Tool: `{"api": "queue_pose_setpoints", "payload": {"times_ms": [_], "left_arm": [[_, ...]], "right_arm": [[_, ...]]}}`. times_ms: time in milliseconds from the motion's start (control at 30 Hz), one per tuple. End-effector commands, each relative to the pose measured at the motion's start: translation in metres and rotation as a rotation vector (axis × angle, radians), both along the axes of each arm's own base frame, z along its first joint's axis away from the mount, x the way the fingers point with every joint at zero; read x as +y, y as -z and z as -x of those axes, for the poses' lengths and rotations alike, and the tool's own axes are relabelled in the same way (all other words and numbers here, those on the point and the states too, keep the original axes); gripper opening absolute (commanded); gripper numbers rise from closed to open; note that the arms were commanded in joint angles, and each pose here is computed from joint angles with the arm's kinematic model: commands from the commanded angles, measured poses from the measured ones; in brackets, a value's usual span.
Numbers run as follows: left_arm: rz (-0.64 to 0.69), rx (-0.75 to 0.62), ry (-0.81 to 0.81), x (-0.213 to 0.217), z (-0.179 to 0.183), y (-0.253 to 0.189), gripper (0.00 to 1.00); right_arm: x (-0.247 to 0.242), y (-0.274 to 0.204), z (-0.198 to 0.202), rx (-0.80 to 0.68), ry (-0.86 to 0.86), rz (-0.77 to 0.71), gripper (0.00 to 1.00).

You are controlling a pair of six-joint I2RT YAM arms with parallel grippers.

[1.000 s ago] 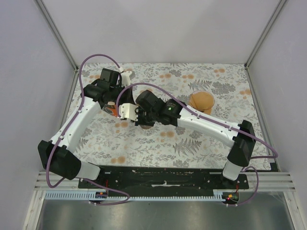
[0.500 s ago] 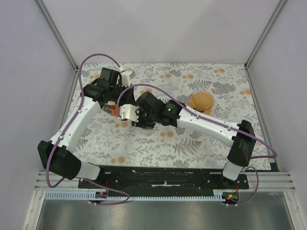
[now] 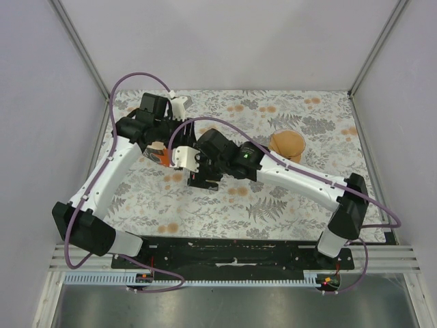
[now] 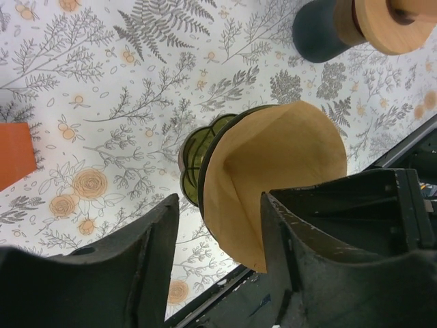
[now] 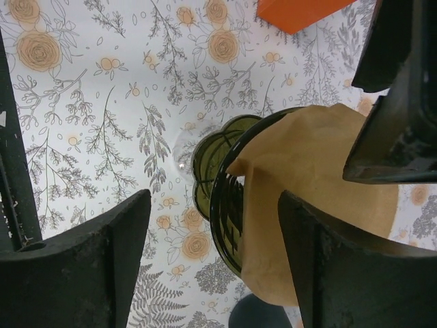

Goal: Place the coffee filter in the dripper

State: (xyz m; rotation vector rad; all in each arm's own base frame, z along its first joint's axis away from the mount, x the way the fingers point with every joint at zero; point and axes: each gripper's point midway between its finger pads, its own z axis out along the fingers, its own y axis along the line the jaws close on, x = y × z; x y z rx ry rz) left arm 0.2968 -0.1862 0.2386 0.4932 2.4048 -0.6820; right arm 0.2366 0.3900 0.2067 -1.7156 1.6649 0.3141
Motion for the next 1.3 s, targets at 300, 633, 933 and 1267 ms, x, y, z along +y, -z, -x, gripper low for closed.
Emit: {"api": "queue_pose_setpoints", "payload": {"times_ms": [300,633,933,1267], "left_arm": [[0.014,-0.190,-0.005,0.004,-0.009,-0.047,0.68],[-0.233,-0.469,-0.600,0.105,-0.069,-0.082,0.71],[-0.330,-0.467,-0.878,0.181,-0.074,-0.020,0.72],[-0.378,-0.415,-0.827,0.191,-0.062,0.060,0.77]], "right_arm": [[-0.008,-0.124,0.030,-0.034,-0.069,-0.313,0.98],[-0.134,-0.197,-0.098,-0.023,0.609,-0.620,0.98],[-0.361,-0.147,-0.157,0.008,1.400,-0.796,0.98],[-0.489,-0.046,-0.123,-0.055,1.910,-0.731,0.98]]}}
